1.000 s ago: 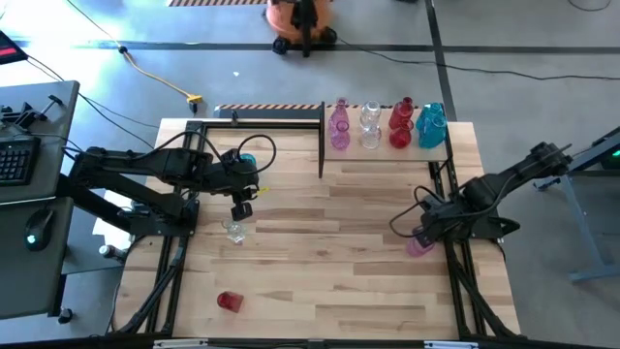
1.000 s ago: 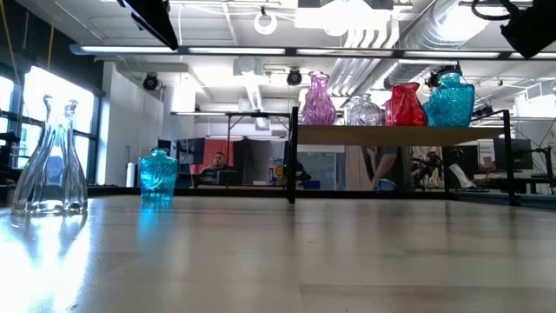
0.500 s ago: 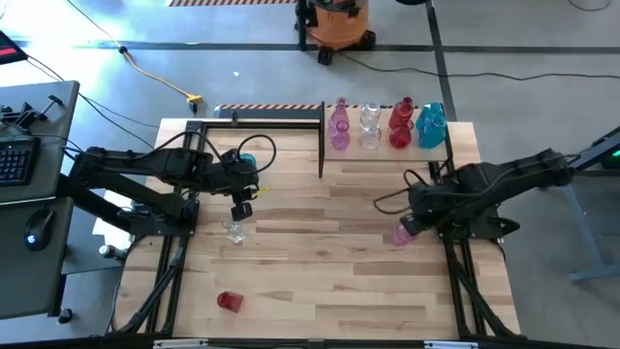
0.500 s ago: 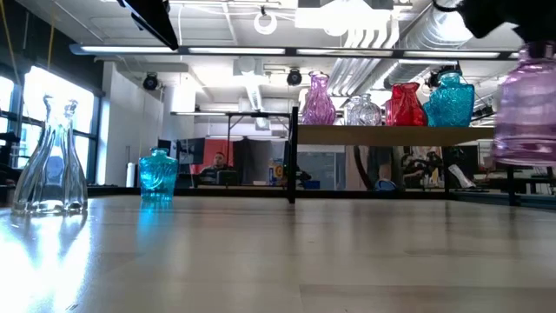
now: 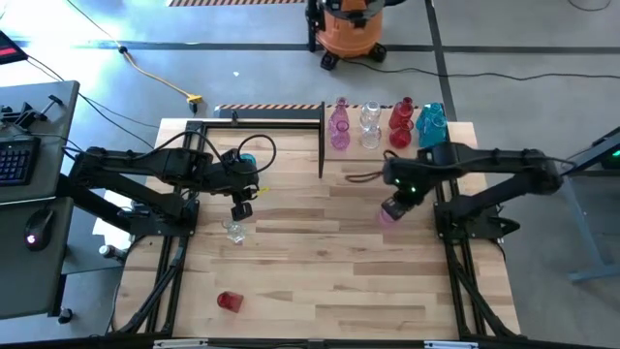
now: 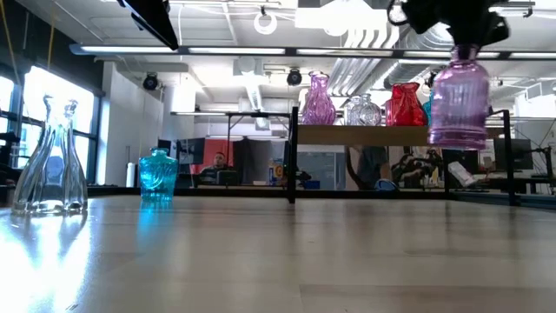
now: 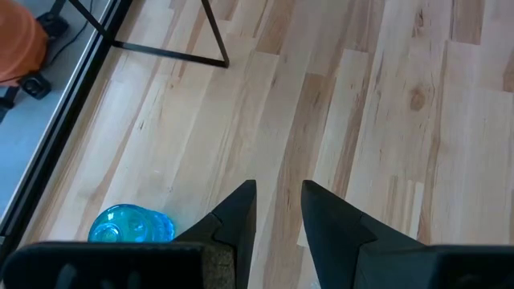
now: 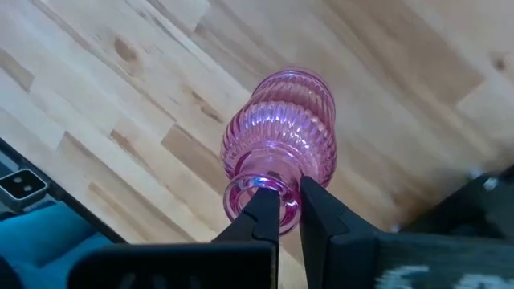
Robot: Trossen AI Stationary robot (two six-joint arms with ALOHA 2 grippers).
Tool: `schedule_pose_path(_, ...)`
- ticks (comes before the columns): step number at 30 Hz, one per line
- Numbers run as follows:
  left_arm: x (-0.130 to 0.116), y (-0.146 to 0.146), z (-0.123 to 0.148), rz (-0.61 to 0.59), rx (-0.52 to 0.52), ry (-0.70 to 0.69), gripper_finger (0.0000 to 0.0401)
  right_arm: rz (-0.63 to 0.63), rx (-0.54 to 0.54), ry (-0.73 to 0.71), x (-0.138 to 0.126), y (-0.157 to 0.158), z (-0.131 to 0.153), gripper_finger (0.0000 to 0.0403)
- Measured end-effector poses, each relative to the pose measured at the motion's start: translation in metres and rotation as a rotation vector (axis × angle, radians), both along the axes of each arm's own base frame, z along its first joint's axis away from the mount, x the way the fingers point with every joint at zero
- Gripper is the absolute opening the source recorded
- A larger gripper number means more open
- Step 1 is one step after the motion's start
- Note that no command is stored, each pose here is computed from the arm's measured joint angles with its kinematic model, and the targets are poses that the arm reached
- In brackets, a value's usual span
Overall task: Sort vases onto shelf
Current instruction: Put the pink vase on the shelf aligned with the other pink vase
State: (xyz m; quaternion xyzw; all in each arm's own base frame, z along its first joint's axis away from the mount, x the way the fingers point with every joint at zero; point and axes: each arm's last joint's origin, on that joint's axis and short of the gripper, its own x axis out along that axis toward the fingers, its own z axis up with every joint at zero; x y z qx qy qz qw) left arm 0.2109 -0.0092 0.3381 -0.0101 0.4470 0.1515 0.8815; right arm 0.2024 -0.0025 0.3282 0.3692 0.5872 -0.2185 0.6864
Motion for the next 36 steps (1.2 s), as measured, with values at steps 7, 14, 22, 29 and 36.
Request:
schedule_pose_path(7, 0.000, 0.000, 0.000, 0.000, 0.000, 0.000, 0.0090, 0.096, -0.030, 0.007, 0.025, -0.027, 0.010, 0.0000)
schedule_pose_path(14, 0.000, 0.000, 0.000, 0.000, 0.000, 0.000, 0.0090, 0.210, -0.057, 0.023, 0.049, -0.050, 0.022, 0.0000)
schedule_pose_path(22, 0.000, 0.000, 0.000, 0.000, 0.000, 0.000, 0.0090, 0.320, -0.082, 0.016, 0.072, -0.072, 0.033, 0.0000)
schedule_pose_path(29, 0.000, 0.000, 0.000, 0.000, 0.000, 0.000, 0.0090, 0.394, -0.123, -0.016, 0.088, -0.089, 0.037, 0.0000)
schedule_pose_path(36, 0.000, 0.000, 0.000, 0.000, 0.000, 0.000, 0.0090, 0.448, -0.184, -0.048, 0.097, -0.098, 0.047, 0.0000)
